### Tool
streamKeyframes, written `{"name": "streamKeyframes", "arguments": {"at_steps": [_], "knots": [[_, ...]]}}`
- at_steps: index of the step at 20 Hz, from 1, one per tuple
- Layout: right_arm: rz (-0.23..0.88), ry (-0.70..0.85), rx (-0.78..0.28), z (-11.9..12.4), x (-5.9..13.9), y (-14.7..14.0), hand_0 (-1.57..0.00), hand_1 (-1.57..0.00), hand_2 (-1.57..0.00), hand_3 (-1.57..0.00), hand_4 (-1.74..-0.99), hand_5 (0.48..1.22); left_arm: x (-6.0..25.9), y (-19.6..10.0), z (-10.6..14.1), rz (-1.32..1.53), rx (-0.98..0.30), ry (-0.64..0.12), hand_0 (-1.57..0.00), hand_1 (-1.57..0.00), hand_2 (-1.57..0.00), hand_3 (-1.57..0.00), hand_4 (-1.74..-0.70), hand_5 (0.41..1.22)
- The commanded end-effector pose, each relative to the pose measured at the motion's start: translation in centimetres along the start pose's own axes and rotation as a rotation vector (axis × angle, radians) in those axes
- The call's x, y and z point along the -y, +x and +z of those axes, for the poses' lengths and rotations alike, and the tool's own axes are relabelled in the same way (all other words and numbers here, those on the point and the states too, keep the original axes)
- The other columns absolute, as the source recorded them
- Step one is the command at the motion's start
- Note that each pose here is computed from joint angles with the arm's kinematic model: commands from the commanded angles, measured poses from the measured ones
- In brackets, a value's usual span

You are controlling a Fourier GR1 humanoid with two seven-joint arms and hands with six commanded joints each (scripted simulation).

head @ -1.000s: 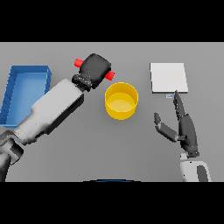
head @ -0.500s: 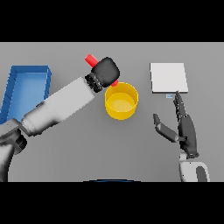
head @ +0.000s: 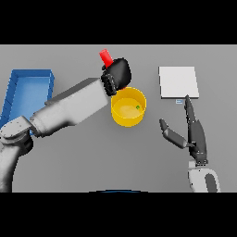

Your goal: Pick up the red beaker and tilt it to pour out 1 green nut into yellow bowl. Pick up the yellow bowl and place it on the metallic measuring scale.

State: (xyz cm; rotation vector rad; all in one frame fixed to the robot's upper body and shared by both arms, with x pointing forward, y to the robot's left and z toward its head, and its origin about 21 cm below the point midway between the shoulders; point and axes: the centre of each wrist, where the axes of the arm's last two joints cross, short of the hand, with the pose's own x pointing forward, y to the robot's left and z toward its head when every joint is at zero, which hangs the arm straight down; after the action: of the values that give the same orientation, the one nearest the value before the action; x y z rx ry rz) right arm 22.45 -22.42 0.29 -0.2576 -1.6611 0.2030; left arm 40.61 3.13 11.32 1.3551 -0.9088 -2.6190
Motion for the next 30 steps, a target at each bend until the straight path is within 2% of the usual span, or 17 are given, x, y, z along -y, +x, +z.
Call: {"name": "streamKeyframes", "arguments": {"at_steps": [1, 8, 10, 12, 13, 14, 16, 18, 20, 21, 25, 30], "knots": [[-0.007, 0.000, -0.002, -0.1, 0.0, -0.1, 0.00, 0.00, 0.00, 0.00, -1.225, 0.583, -0.2, 0.1, -0.2, -0.030, 0.008, 0.004, -1.57, -1.57, -1.57, -1.57, -1.73, 1.221], [0.016, 0.006, 0.006, 0.0, 0.0, -0.4, 0.00, 0.00, 0.00, 0.00, -1.210, 0.594, -0.9, -0.1, -0.4, -0.212, 0.038, 0.008, -1.57, -1.57, -1.57, -1.57, -1.73, 1.221], [0.020, 0.008, 0.018, 0.0, 0.0, -0.3, 0.00, 0.00, 0.00, 0.00, -1.206, 0.592, -2.1, -1.5, -0.2, -0.222, 0.032, 0.000, -1.57, -1.57, -1.57, -1.57, -1.73, 1.221], [0.010, 0.006, 0.036, -0.3, -0.4, 0.1, 0.00, 0.00, 0.00, 0.00, -1.209, 0.592, -3.1, -4.3, 0.5, -0.205, -0.007, 0.031, -1.57, -1.57, -1.57, -1.57, -1.73, 1.221], [0.019, 0.004, 0.045, -0.1, -0.4, 0.1, 0.00, 0.00, 0.00, 0.00, -1.203, 0.592, -3.4, -5.6, 0.8, -0.196, -0.031, 0.046, -1.57, -1.57, -1.57, -1.49, -1.73, 1.221], [0.016, 0.001, 0.045, -0.1, -0.2, 0.3, 0.00, 0.00, 0.00, 0.00, -1.201, 0.592, -3.9, -7.4, 1.3, -0.184, -0.077, 0.056, -1.57, -1.57, -1.40, -1.51, -1.68, 1.221], [0.001, 0.007, 0.030, -0.2, -0.3, 0.1, 0.00, 0.00, 0.00, 0.00, -1.186, 0.596, -5.2, -10.8, 2.6, -0.137, -0.135, 0.085, -1.57, -1.57, -1.46, -1.04, -1.70, 1.221], [-0.016, 0.007, 0.027, -0.2, -0.1, -0.2, 0.00, 0.00, 0.00, 0.00, -1.181, 0.593, -5.6, -14.1, 3.8, -0.072, -0.211, 0.101, -1.57, -1.57, -1.50, -1.23, -1.70, 1.221], [-0.048, 0.013, 0.034, -0.6, -0.1, 0.1, 0.00, 0.00, 0.00, 0.00, -1.183, 0.595, -5.6, -17.0, 4.8, 0.054, -0.312, 0.107, -1.57, -1.57, -1.53, -1.35, -1.71, 1.221], [-0.050, 0.018, 0.039, -0.7, 0.0, 0.2, 0.00, 0.00, 0.00, 0.00, -1.193, 0.597, -4.7, -18.5, 5.6, 0.151, -0.347, 0.110, -1.57, -1.57, -1.53, -1.40, -1.72, 1.221], [-0.059, 0.035, 0.054, -0.2, 0.0, 0.1, 0.00, 0.00, 0.00, 0.00, -1.222, 0.592, 0.3, -22.9, 8.1, 0.639, -0.581, 0.136, -1.57, -1.57, -1.56, -1.36, -1.73, 1.221], [-0.050, 0.039, 0.052, -0.8, 0.5, -0.7, 0.00, 0.00, 0.00, 0.00, -1.222, 0.586, 9.4, -24.0, 10.9, 1.088, -0.712, 0.266, -1.57, -1.57, -1.57, -1.43, -1.74, 1.221]]}}
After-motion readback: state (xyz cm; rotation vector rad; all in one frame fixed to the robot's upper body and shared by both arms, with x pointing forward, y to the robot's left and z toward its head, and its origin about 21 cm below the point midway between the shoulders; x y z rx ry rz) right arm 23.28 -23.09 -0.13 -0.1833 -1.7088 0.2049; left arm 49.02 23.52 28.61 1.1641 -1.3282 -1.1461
